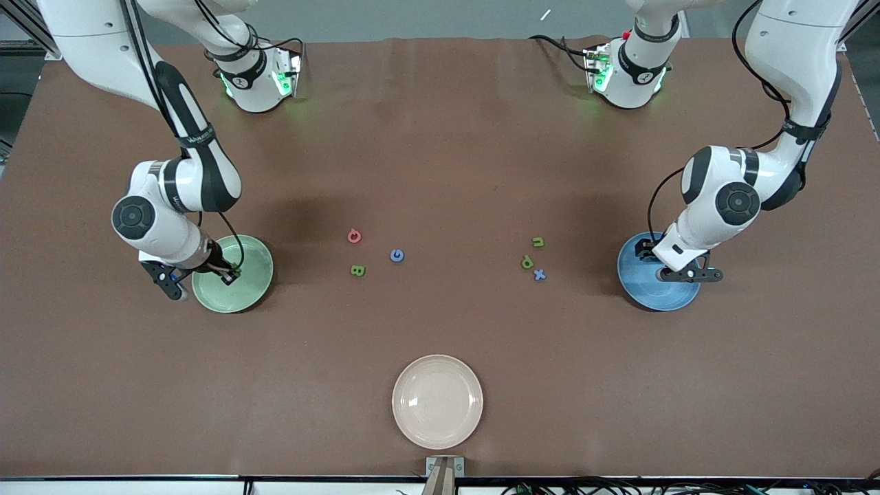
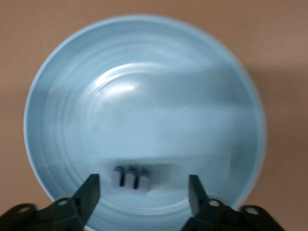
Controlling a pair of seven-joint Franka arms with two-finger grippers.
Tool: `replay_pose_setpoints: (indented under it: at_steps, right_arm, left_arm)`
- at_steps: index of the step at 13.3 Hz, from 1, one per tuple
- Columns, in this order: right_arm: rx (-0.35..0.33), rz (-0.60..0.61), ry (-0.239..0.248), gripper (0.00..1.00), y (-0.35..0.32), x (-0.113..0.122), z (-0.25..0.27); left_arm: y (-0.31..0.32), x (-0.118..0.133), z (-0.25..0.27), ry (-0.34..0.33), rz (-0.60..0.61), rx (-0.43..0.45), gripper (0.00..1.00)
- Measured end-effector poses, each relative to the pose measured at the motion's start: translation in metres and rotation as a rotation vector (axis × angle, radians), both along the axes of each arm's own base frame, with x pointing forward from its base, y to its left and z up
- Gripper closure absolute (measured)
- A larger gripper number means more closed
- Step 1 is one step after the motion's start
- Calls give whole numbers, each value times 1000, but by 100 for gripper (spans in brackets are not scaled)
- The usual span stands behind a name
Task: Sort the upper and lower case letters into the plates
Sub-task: 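Grasp the blue X with the left gripper while the right gripper reaches the B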
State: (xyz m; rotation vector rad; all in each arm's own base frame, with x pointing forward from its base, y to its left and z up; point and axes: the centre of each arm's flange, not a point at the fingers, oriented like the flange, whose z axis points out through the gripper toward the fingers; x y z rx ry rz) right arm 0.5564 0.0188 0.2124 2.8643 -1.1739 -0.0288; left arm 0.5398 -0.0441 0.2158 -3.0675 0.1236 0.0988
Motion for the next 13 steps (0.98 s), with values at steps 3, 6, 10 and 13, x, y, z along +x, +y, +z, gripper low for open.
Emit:
replay_pose_setpoints:
  at_steps: [3,6,10,13]
  right_arm:
    - [33,-23,7,66,11,-4,-4]
    - [72,-38,16,66,31,-7,-6]
    - [73,-33,28,66,36,-10,-11]
    - [70,-35,42,66,35,-13,-19]
  left_arm:
    - [-60,16,37,-13,12,-8,0]
    - [-131,16,47,-39,120,-40,0]
    - [-210,16,20,-13,209,-76,0]
    - [-235,20,-5,6,227,-103,0]
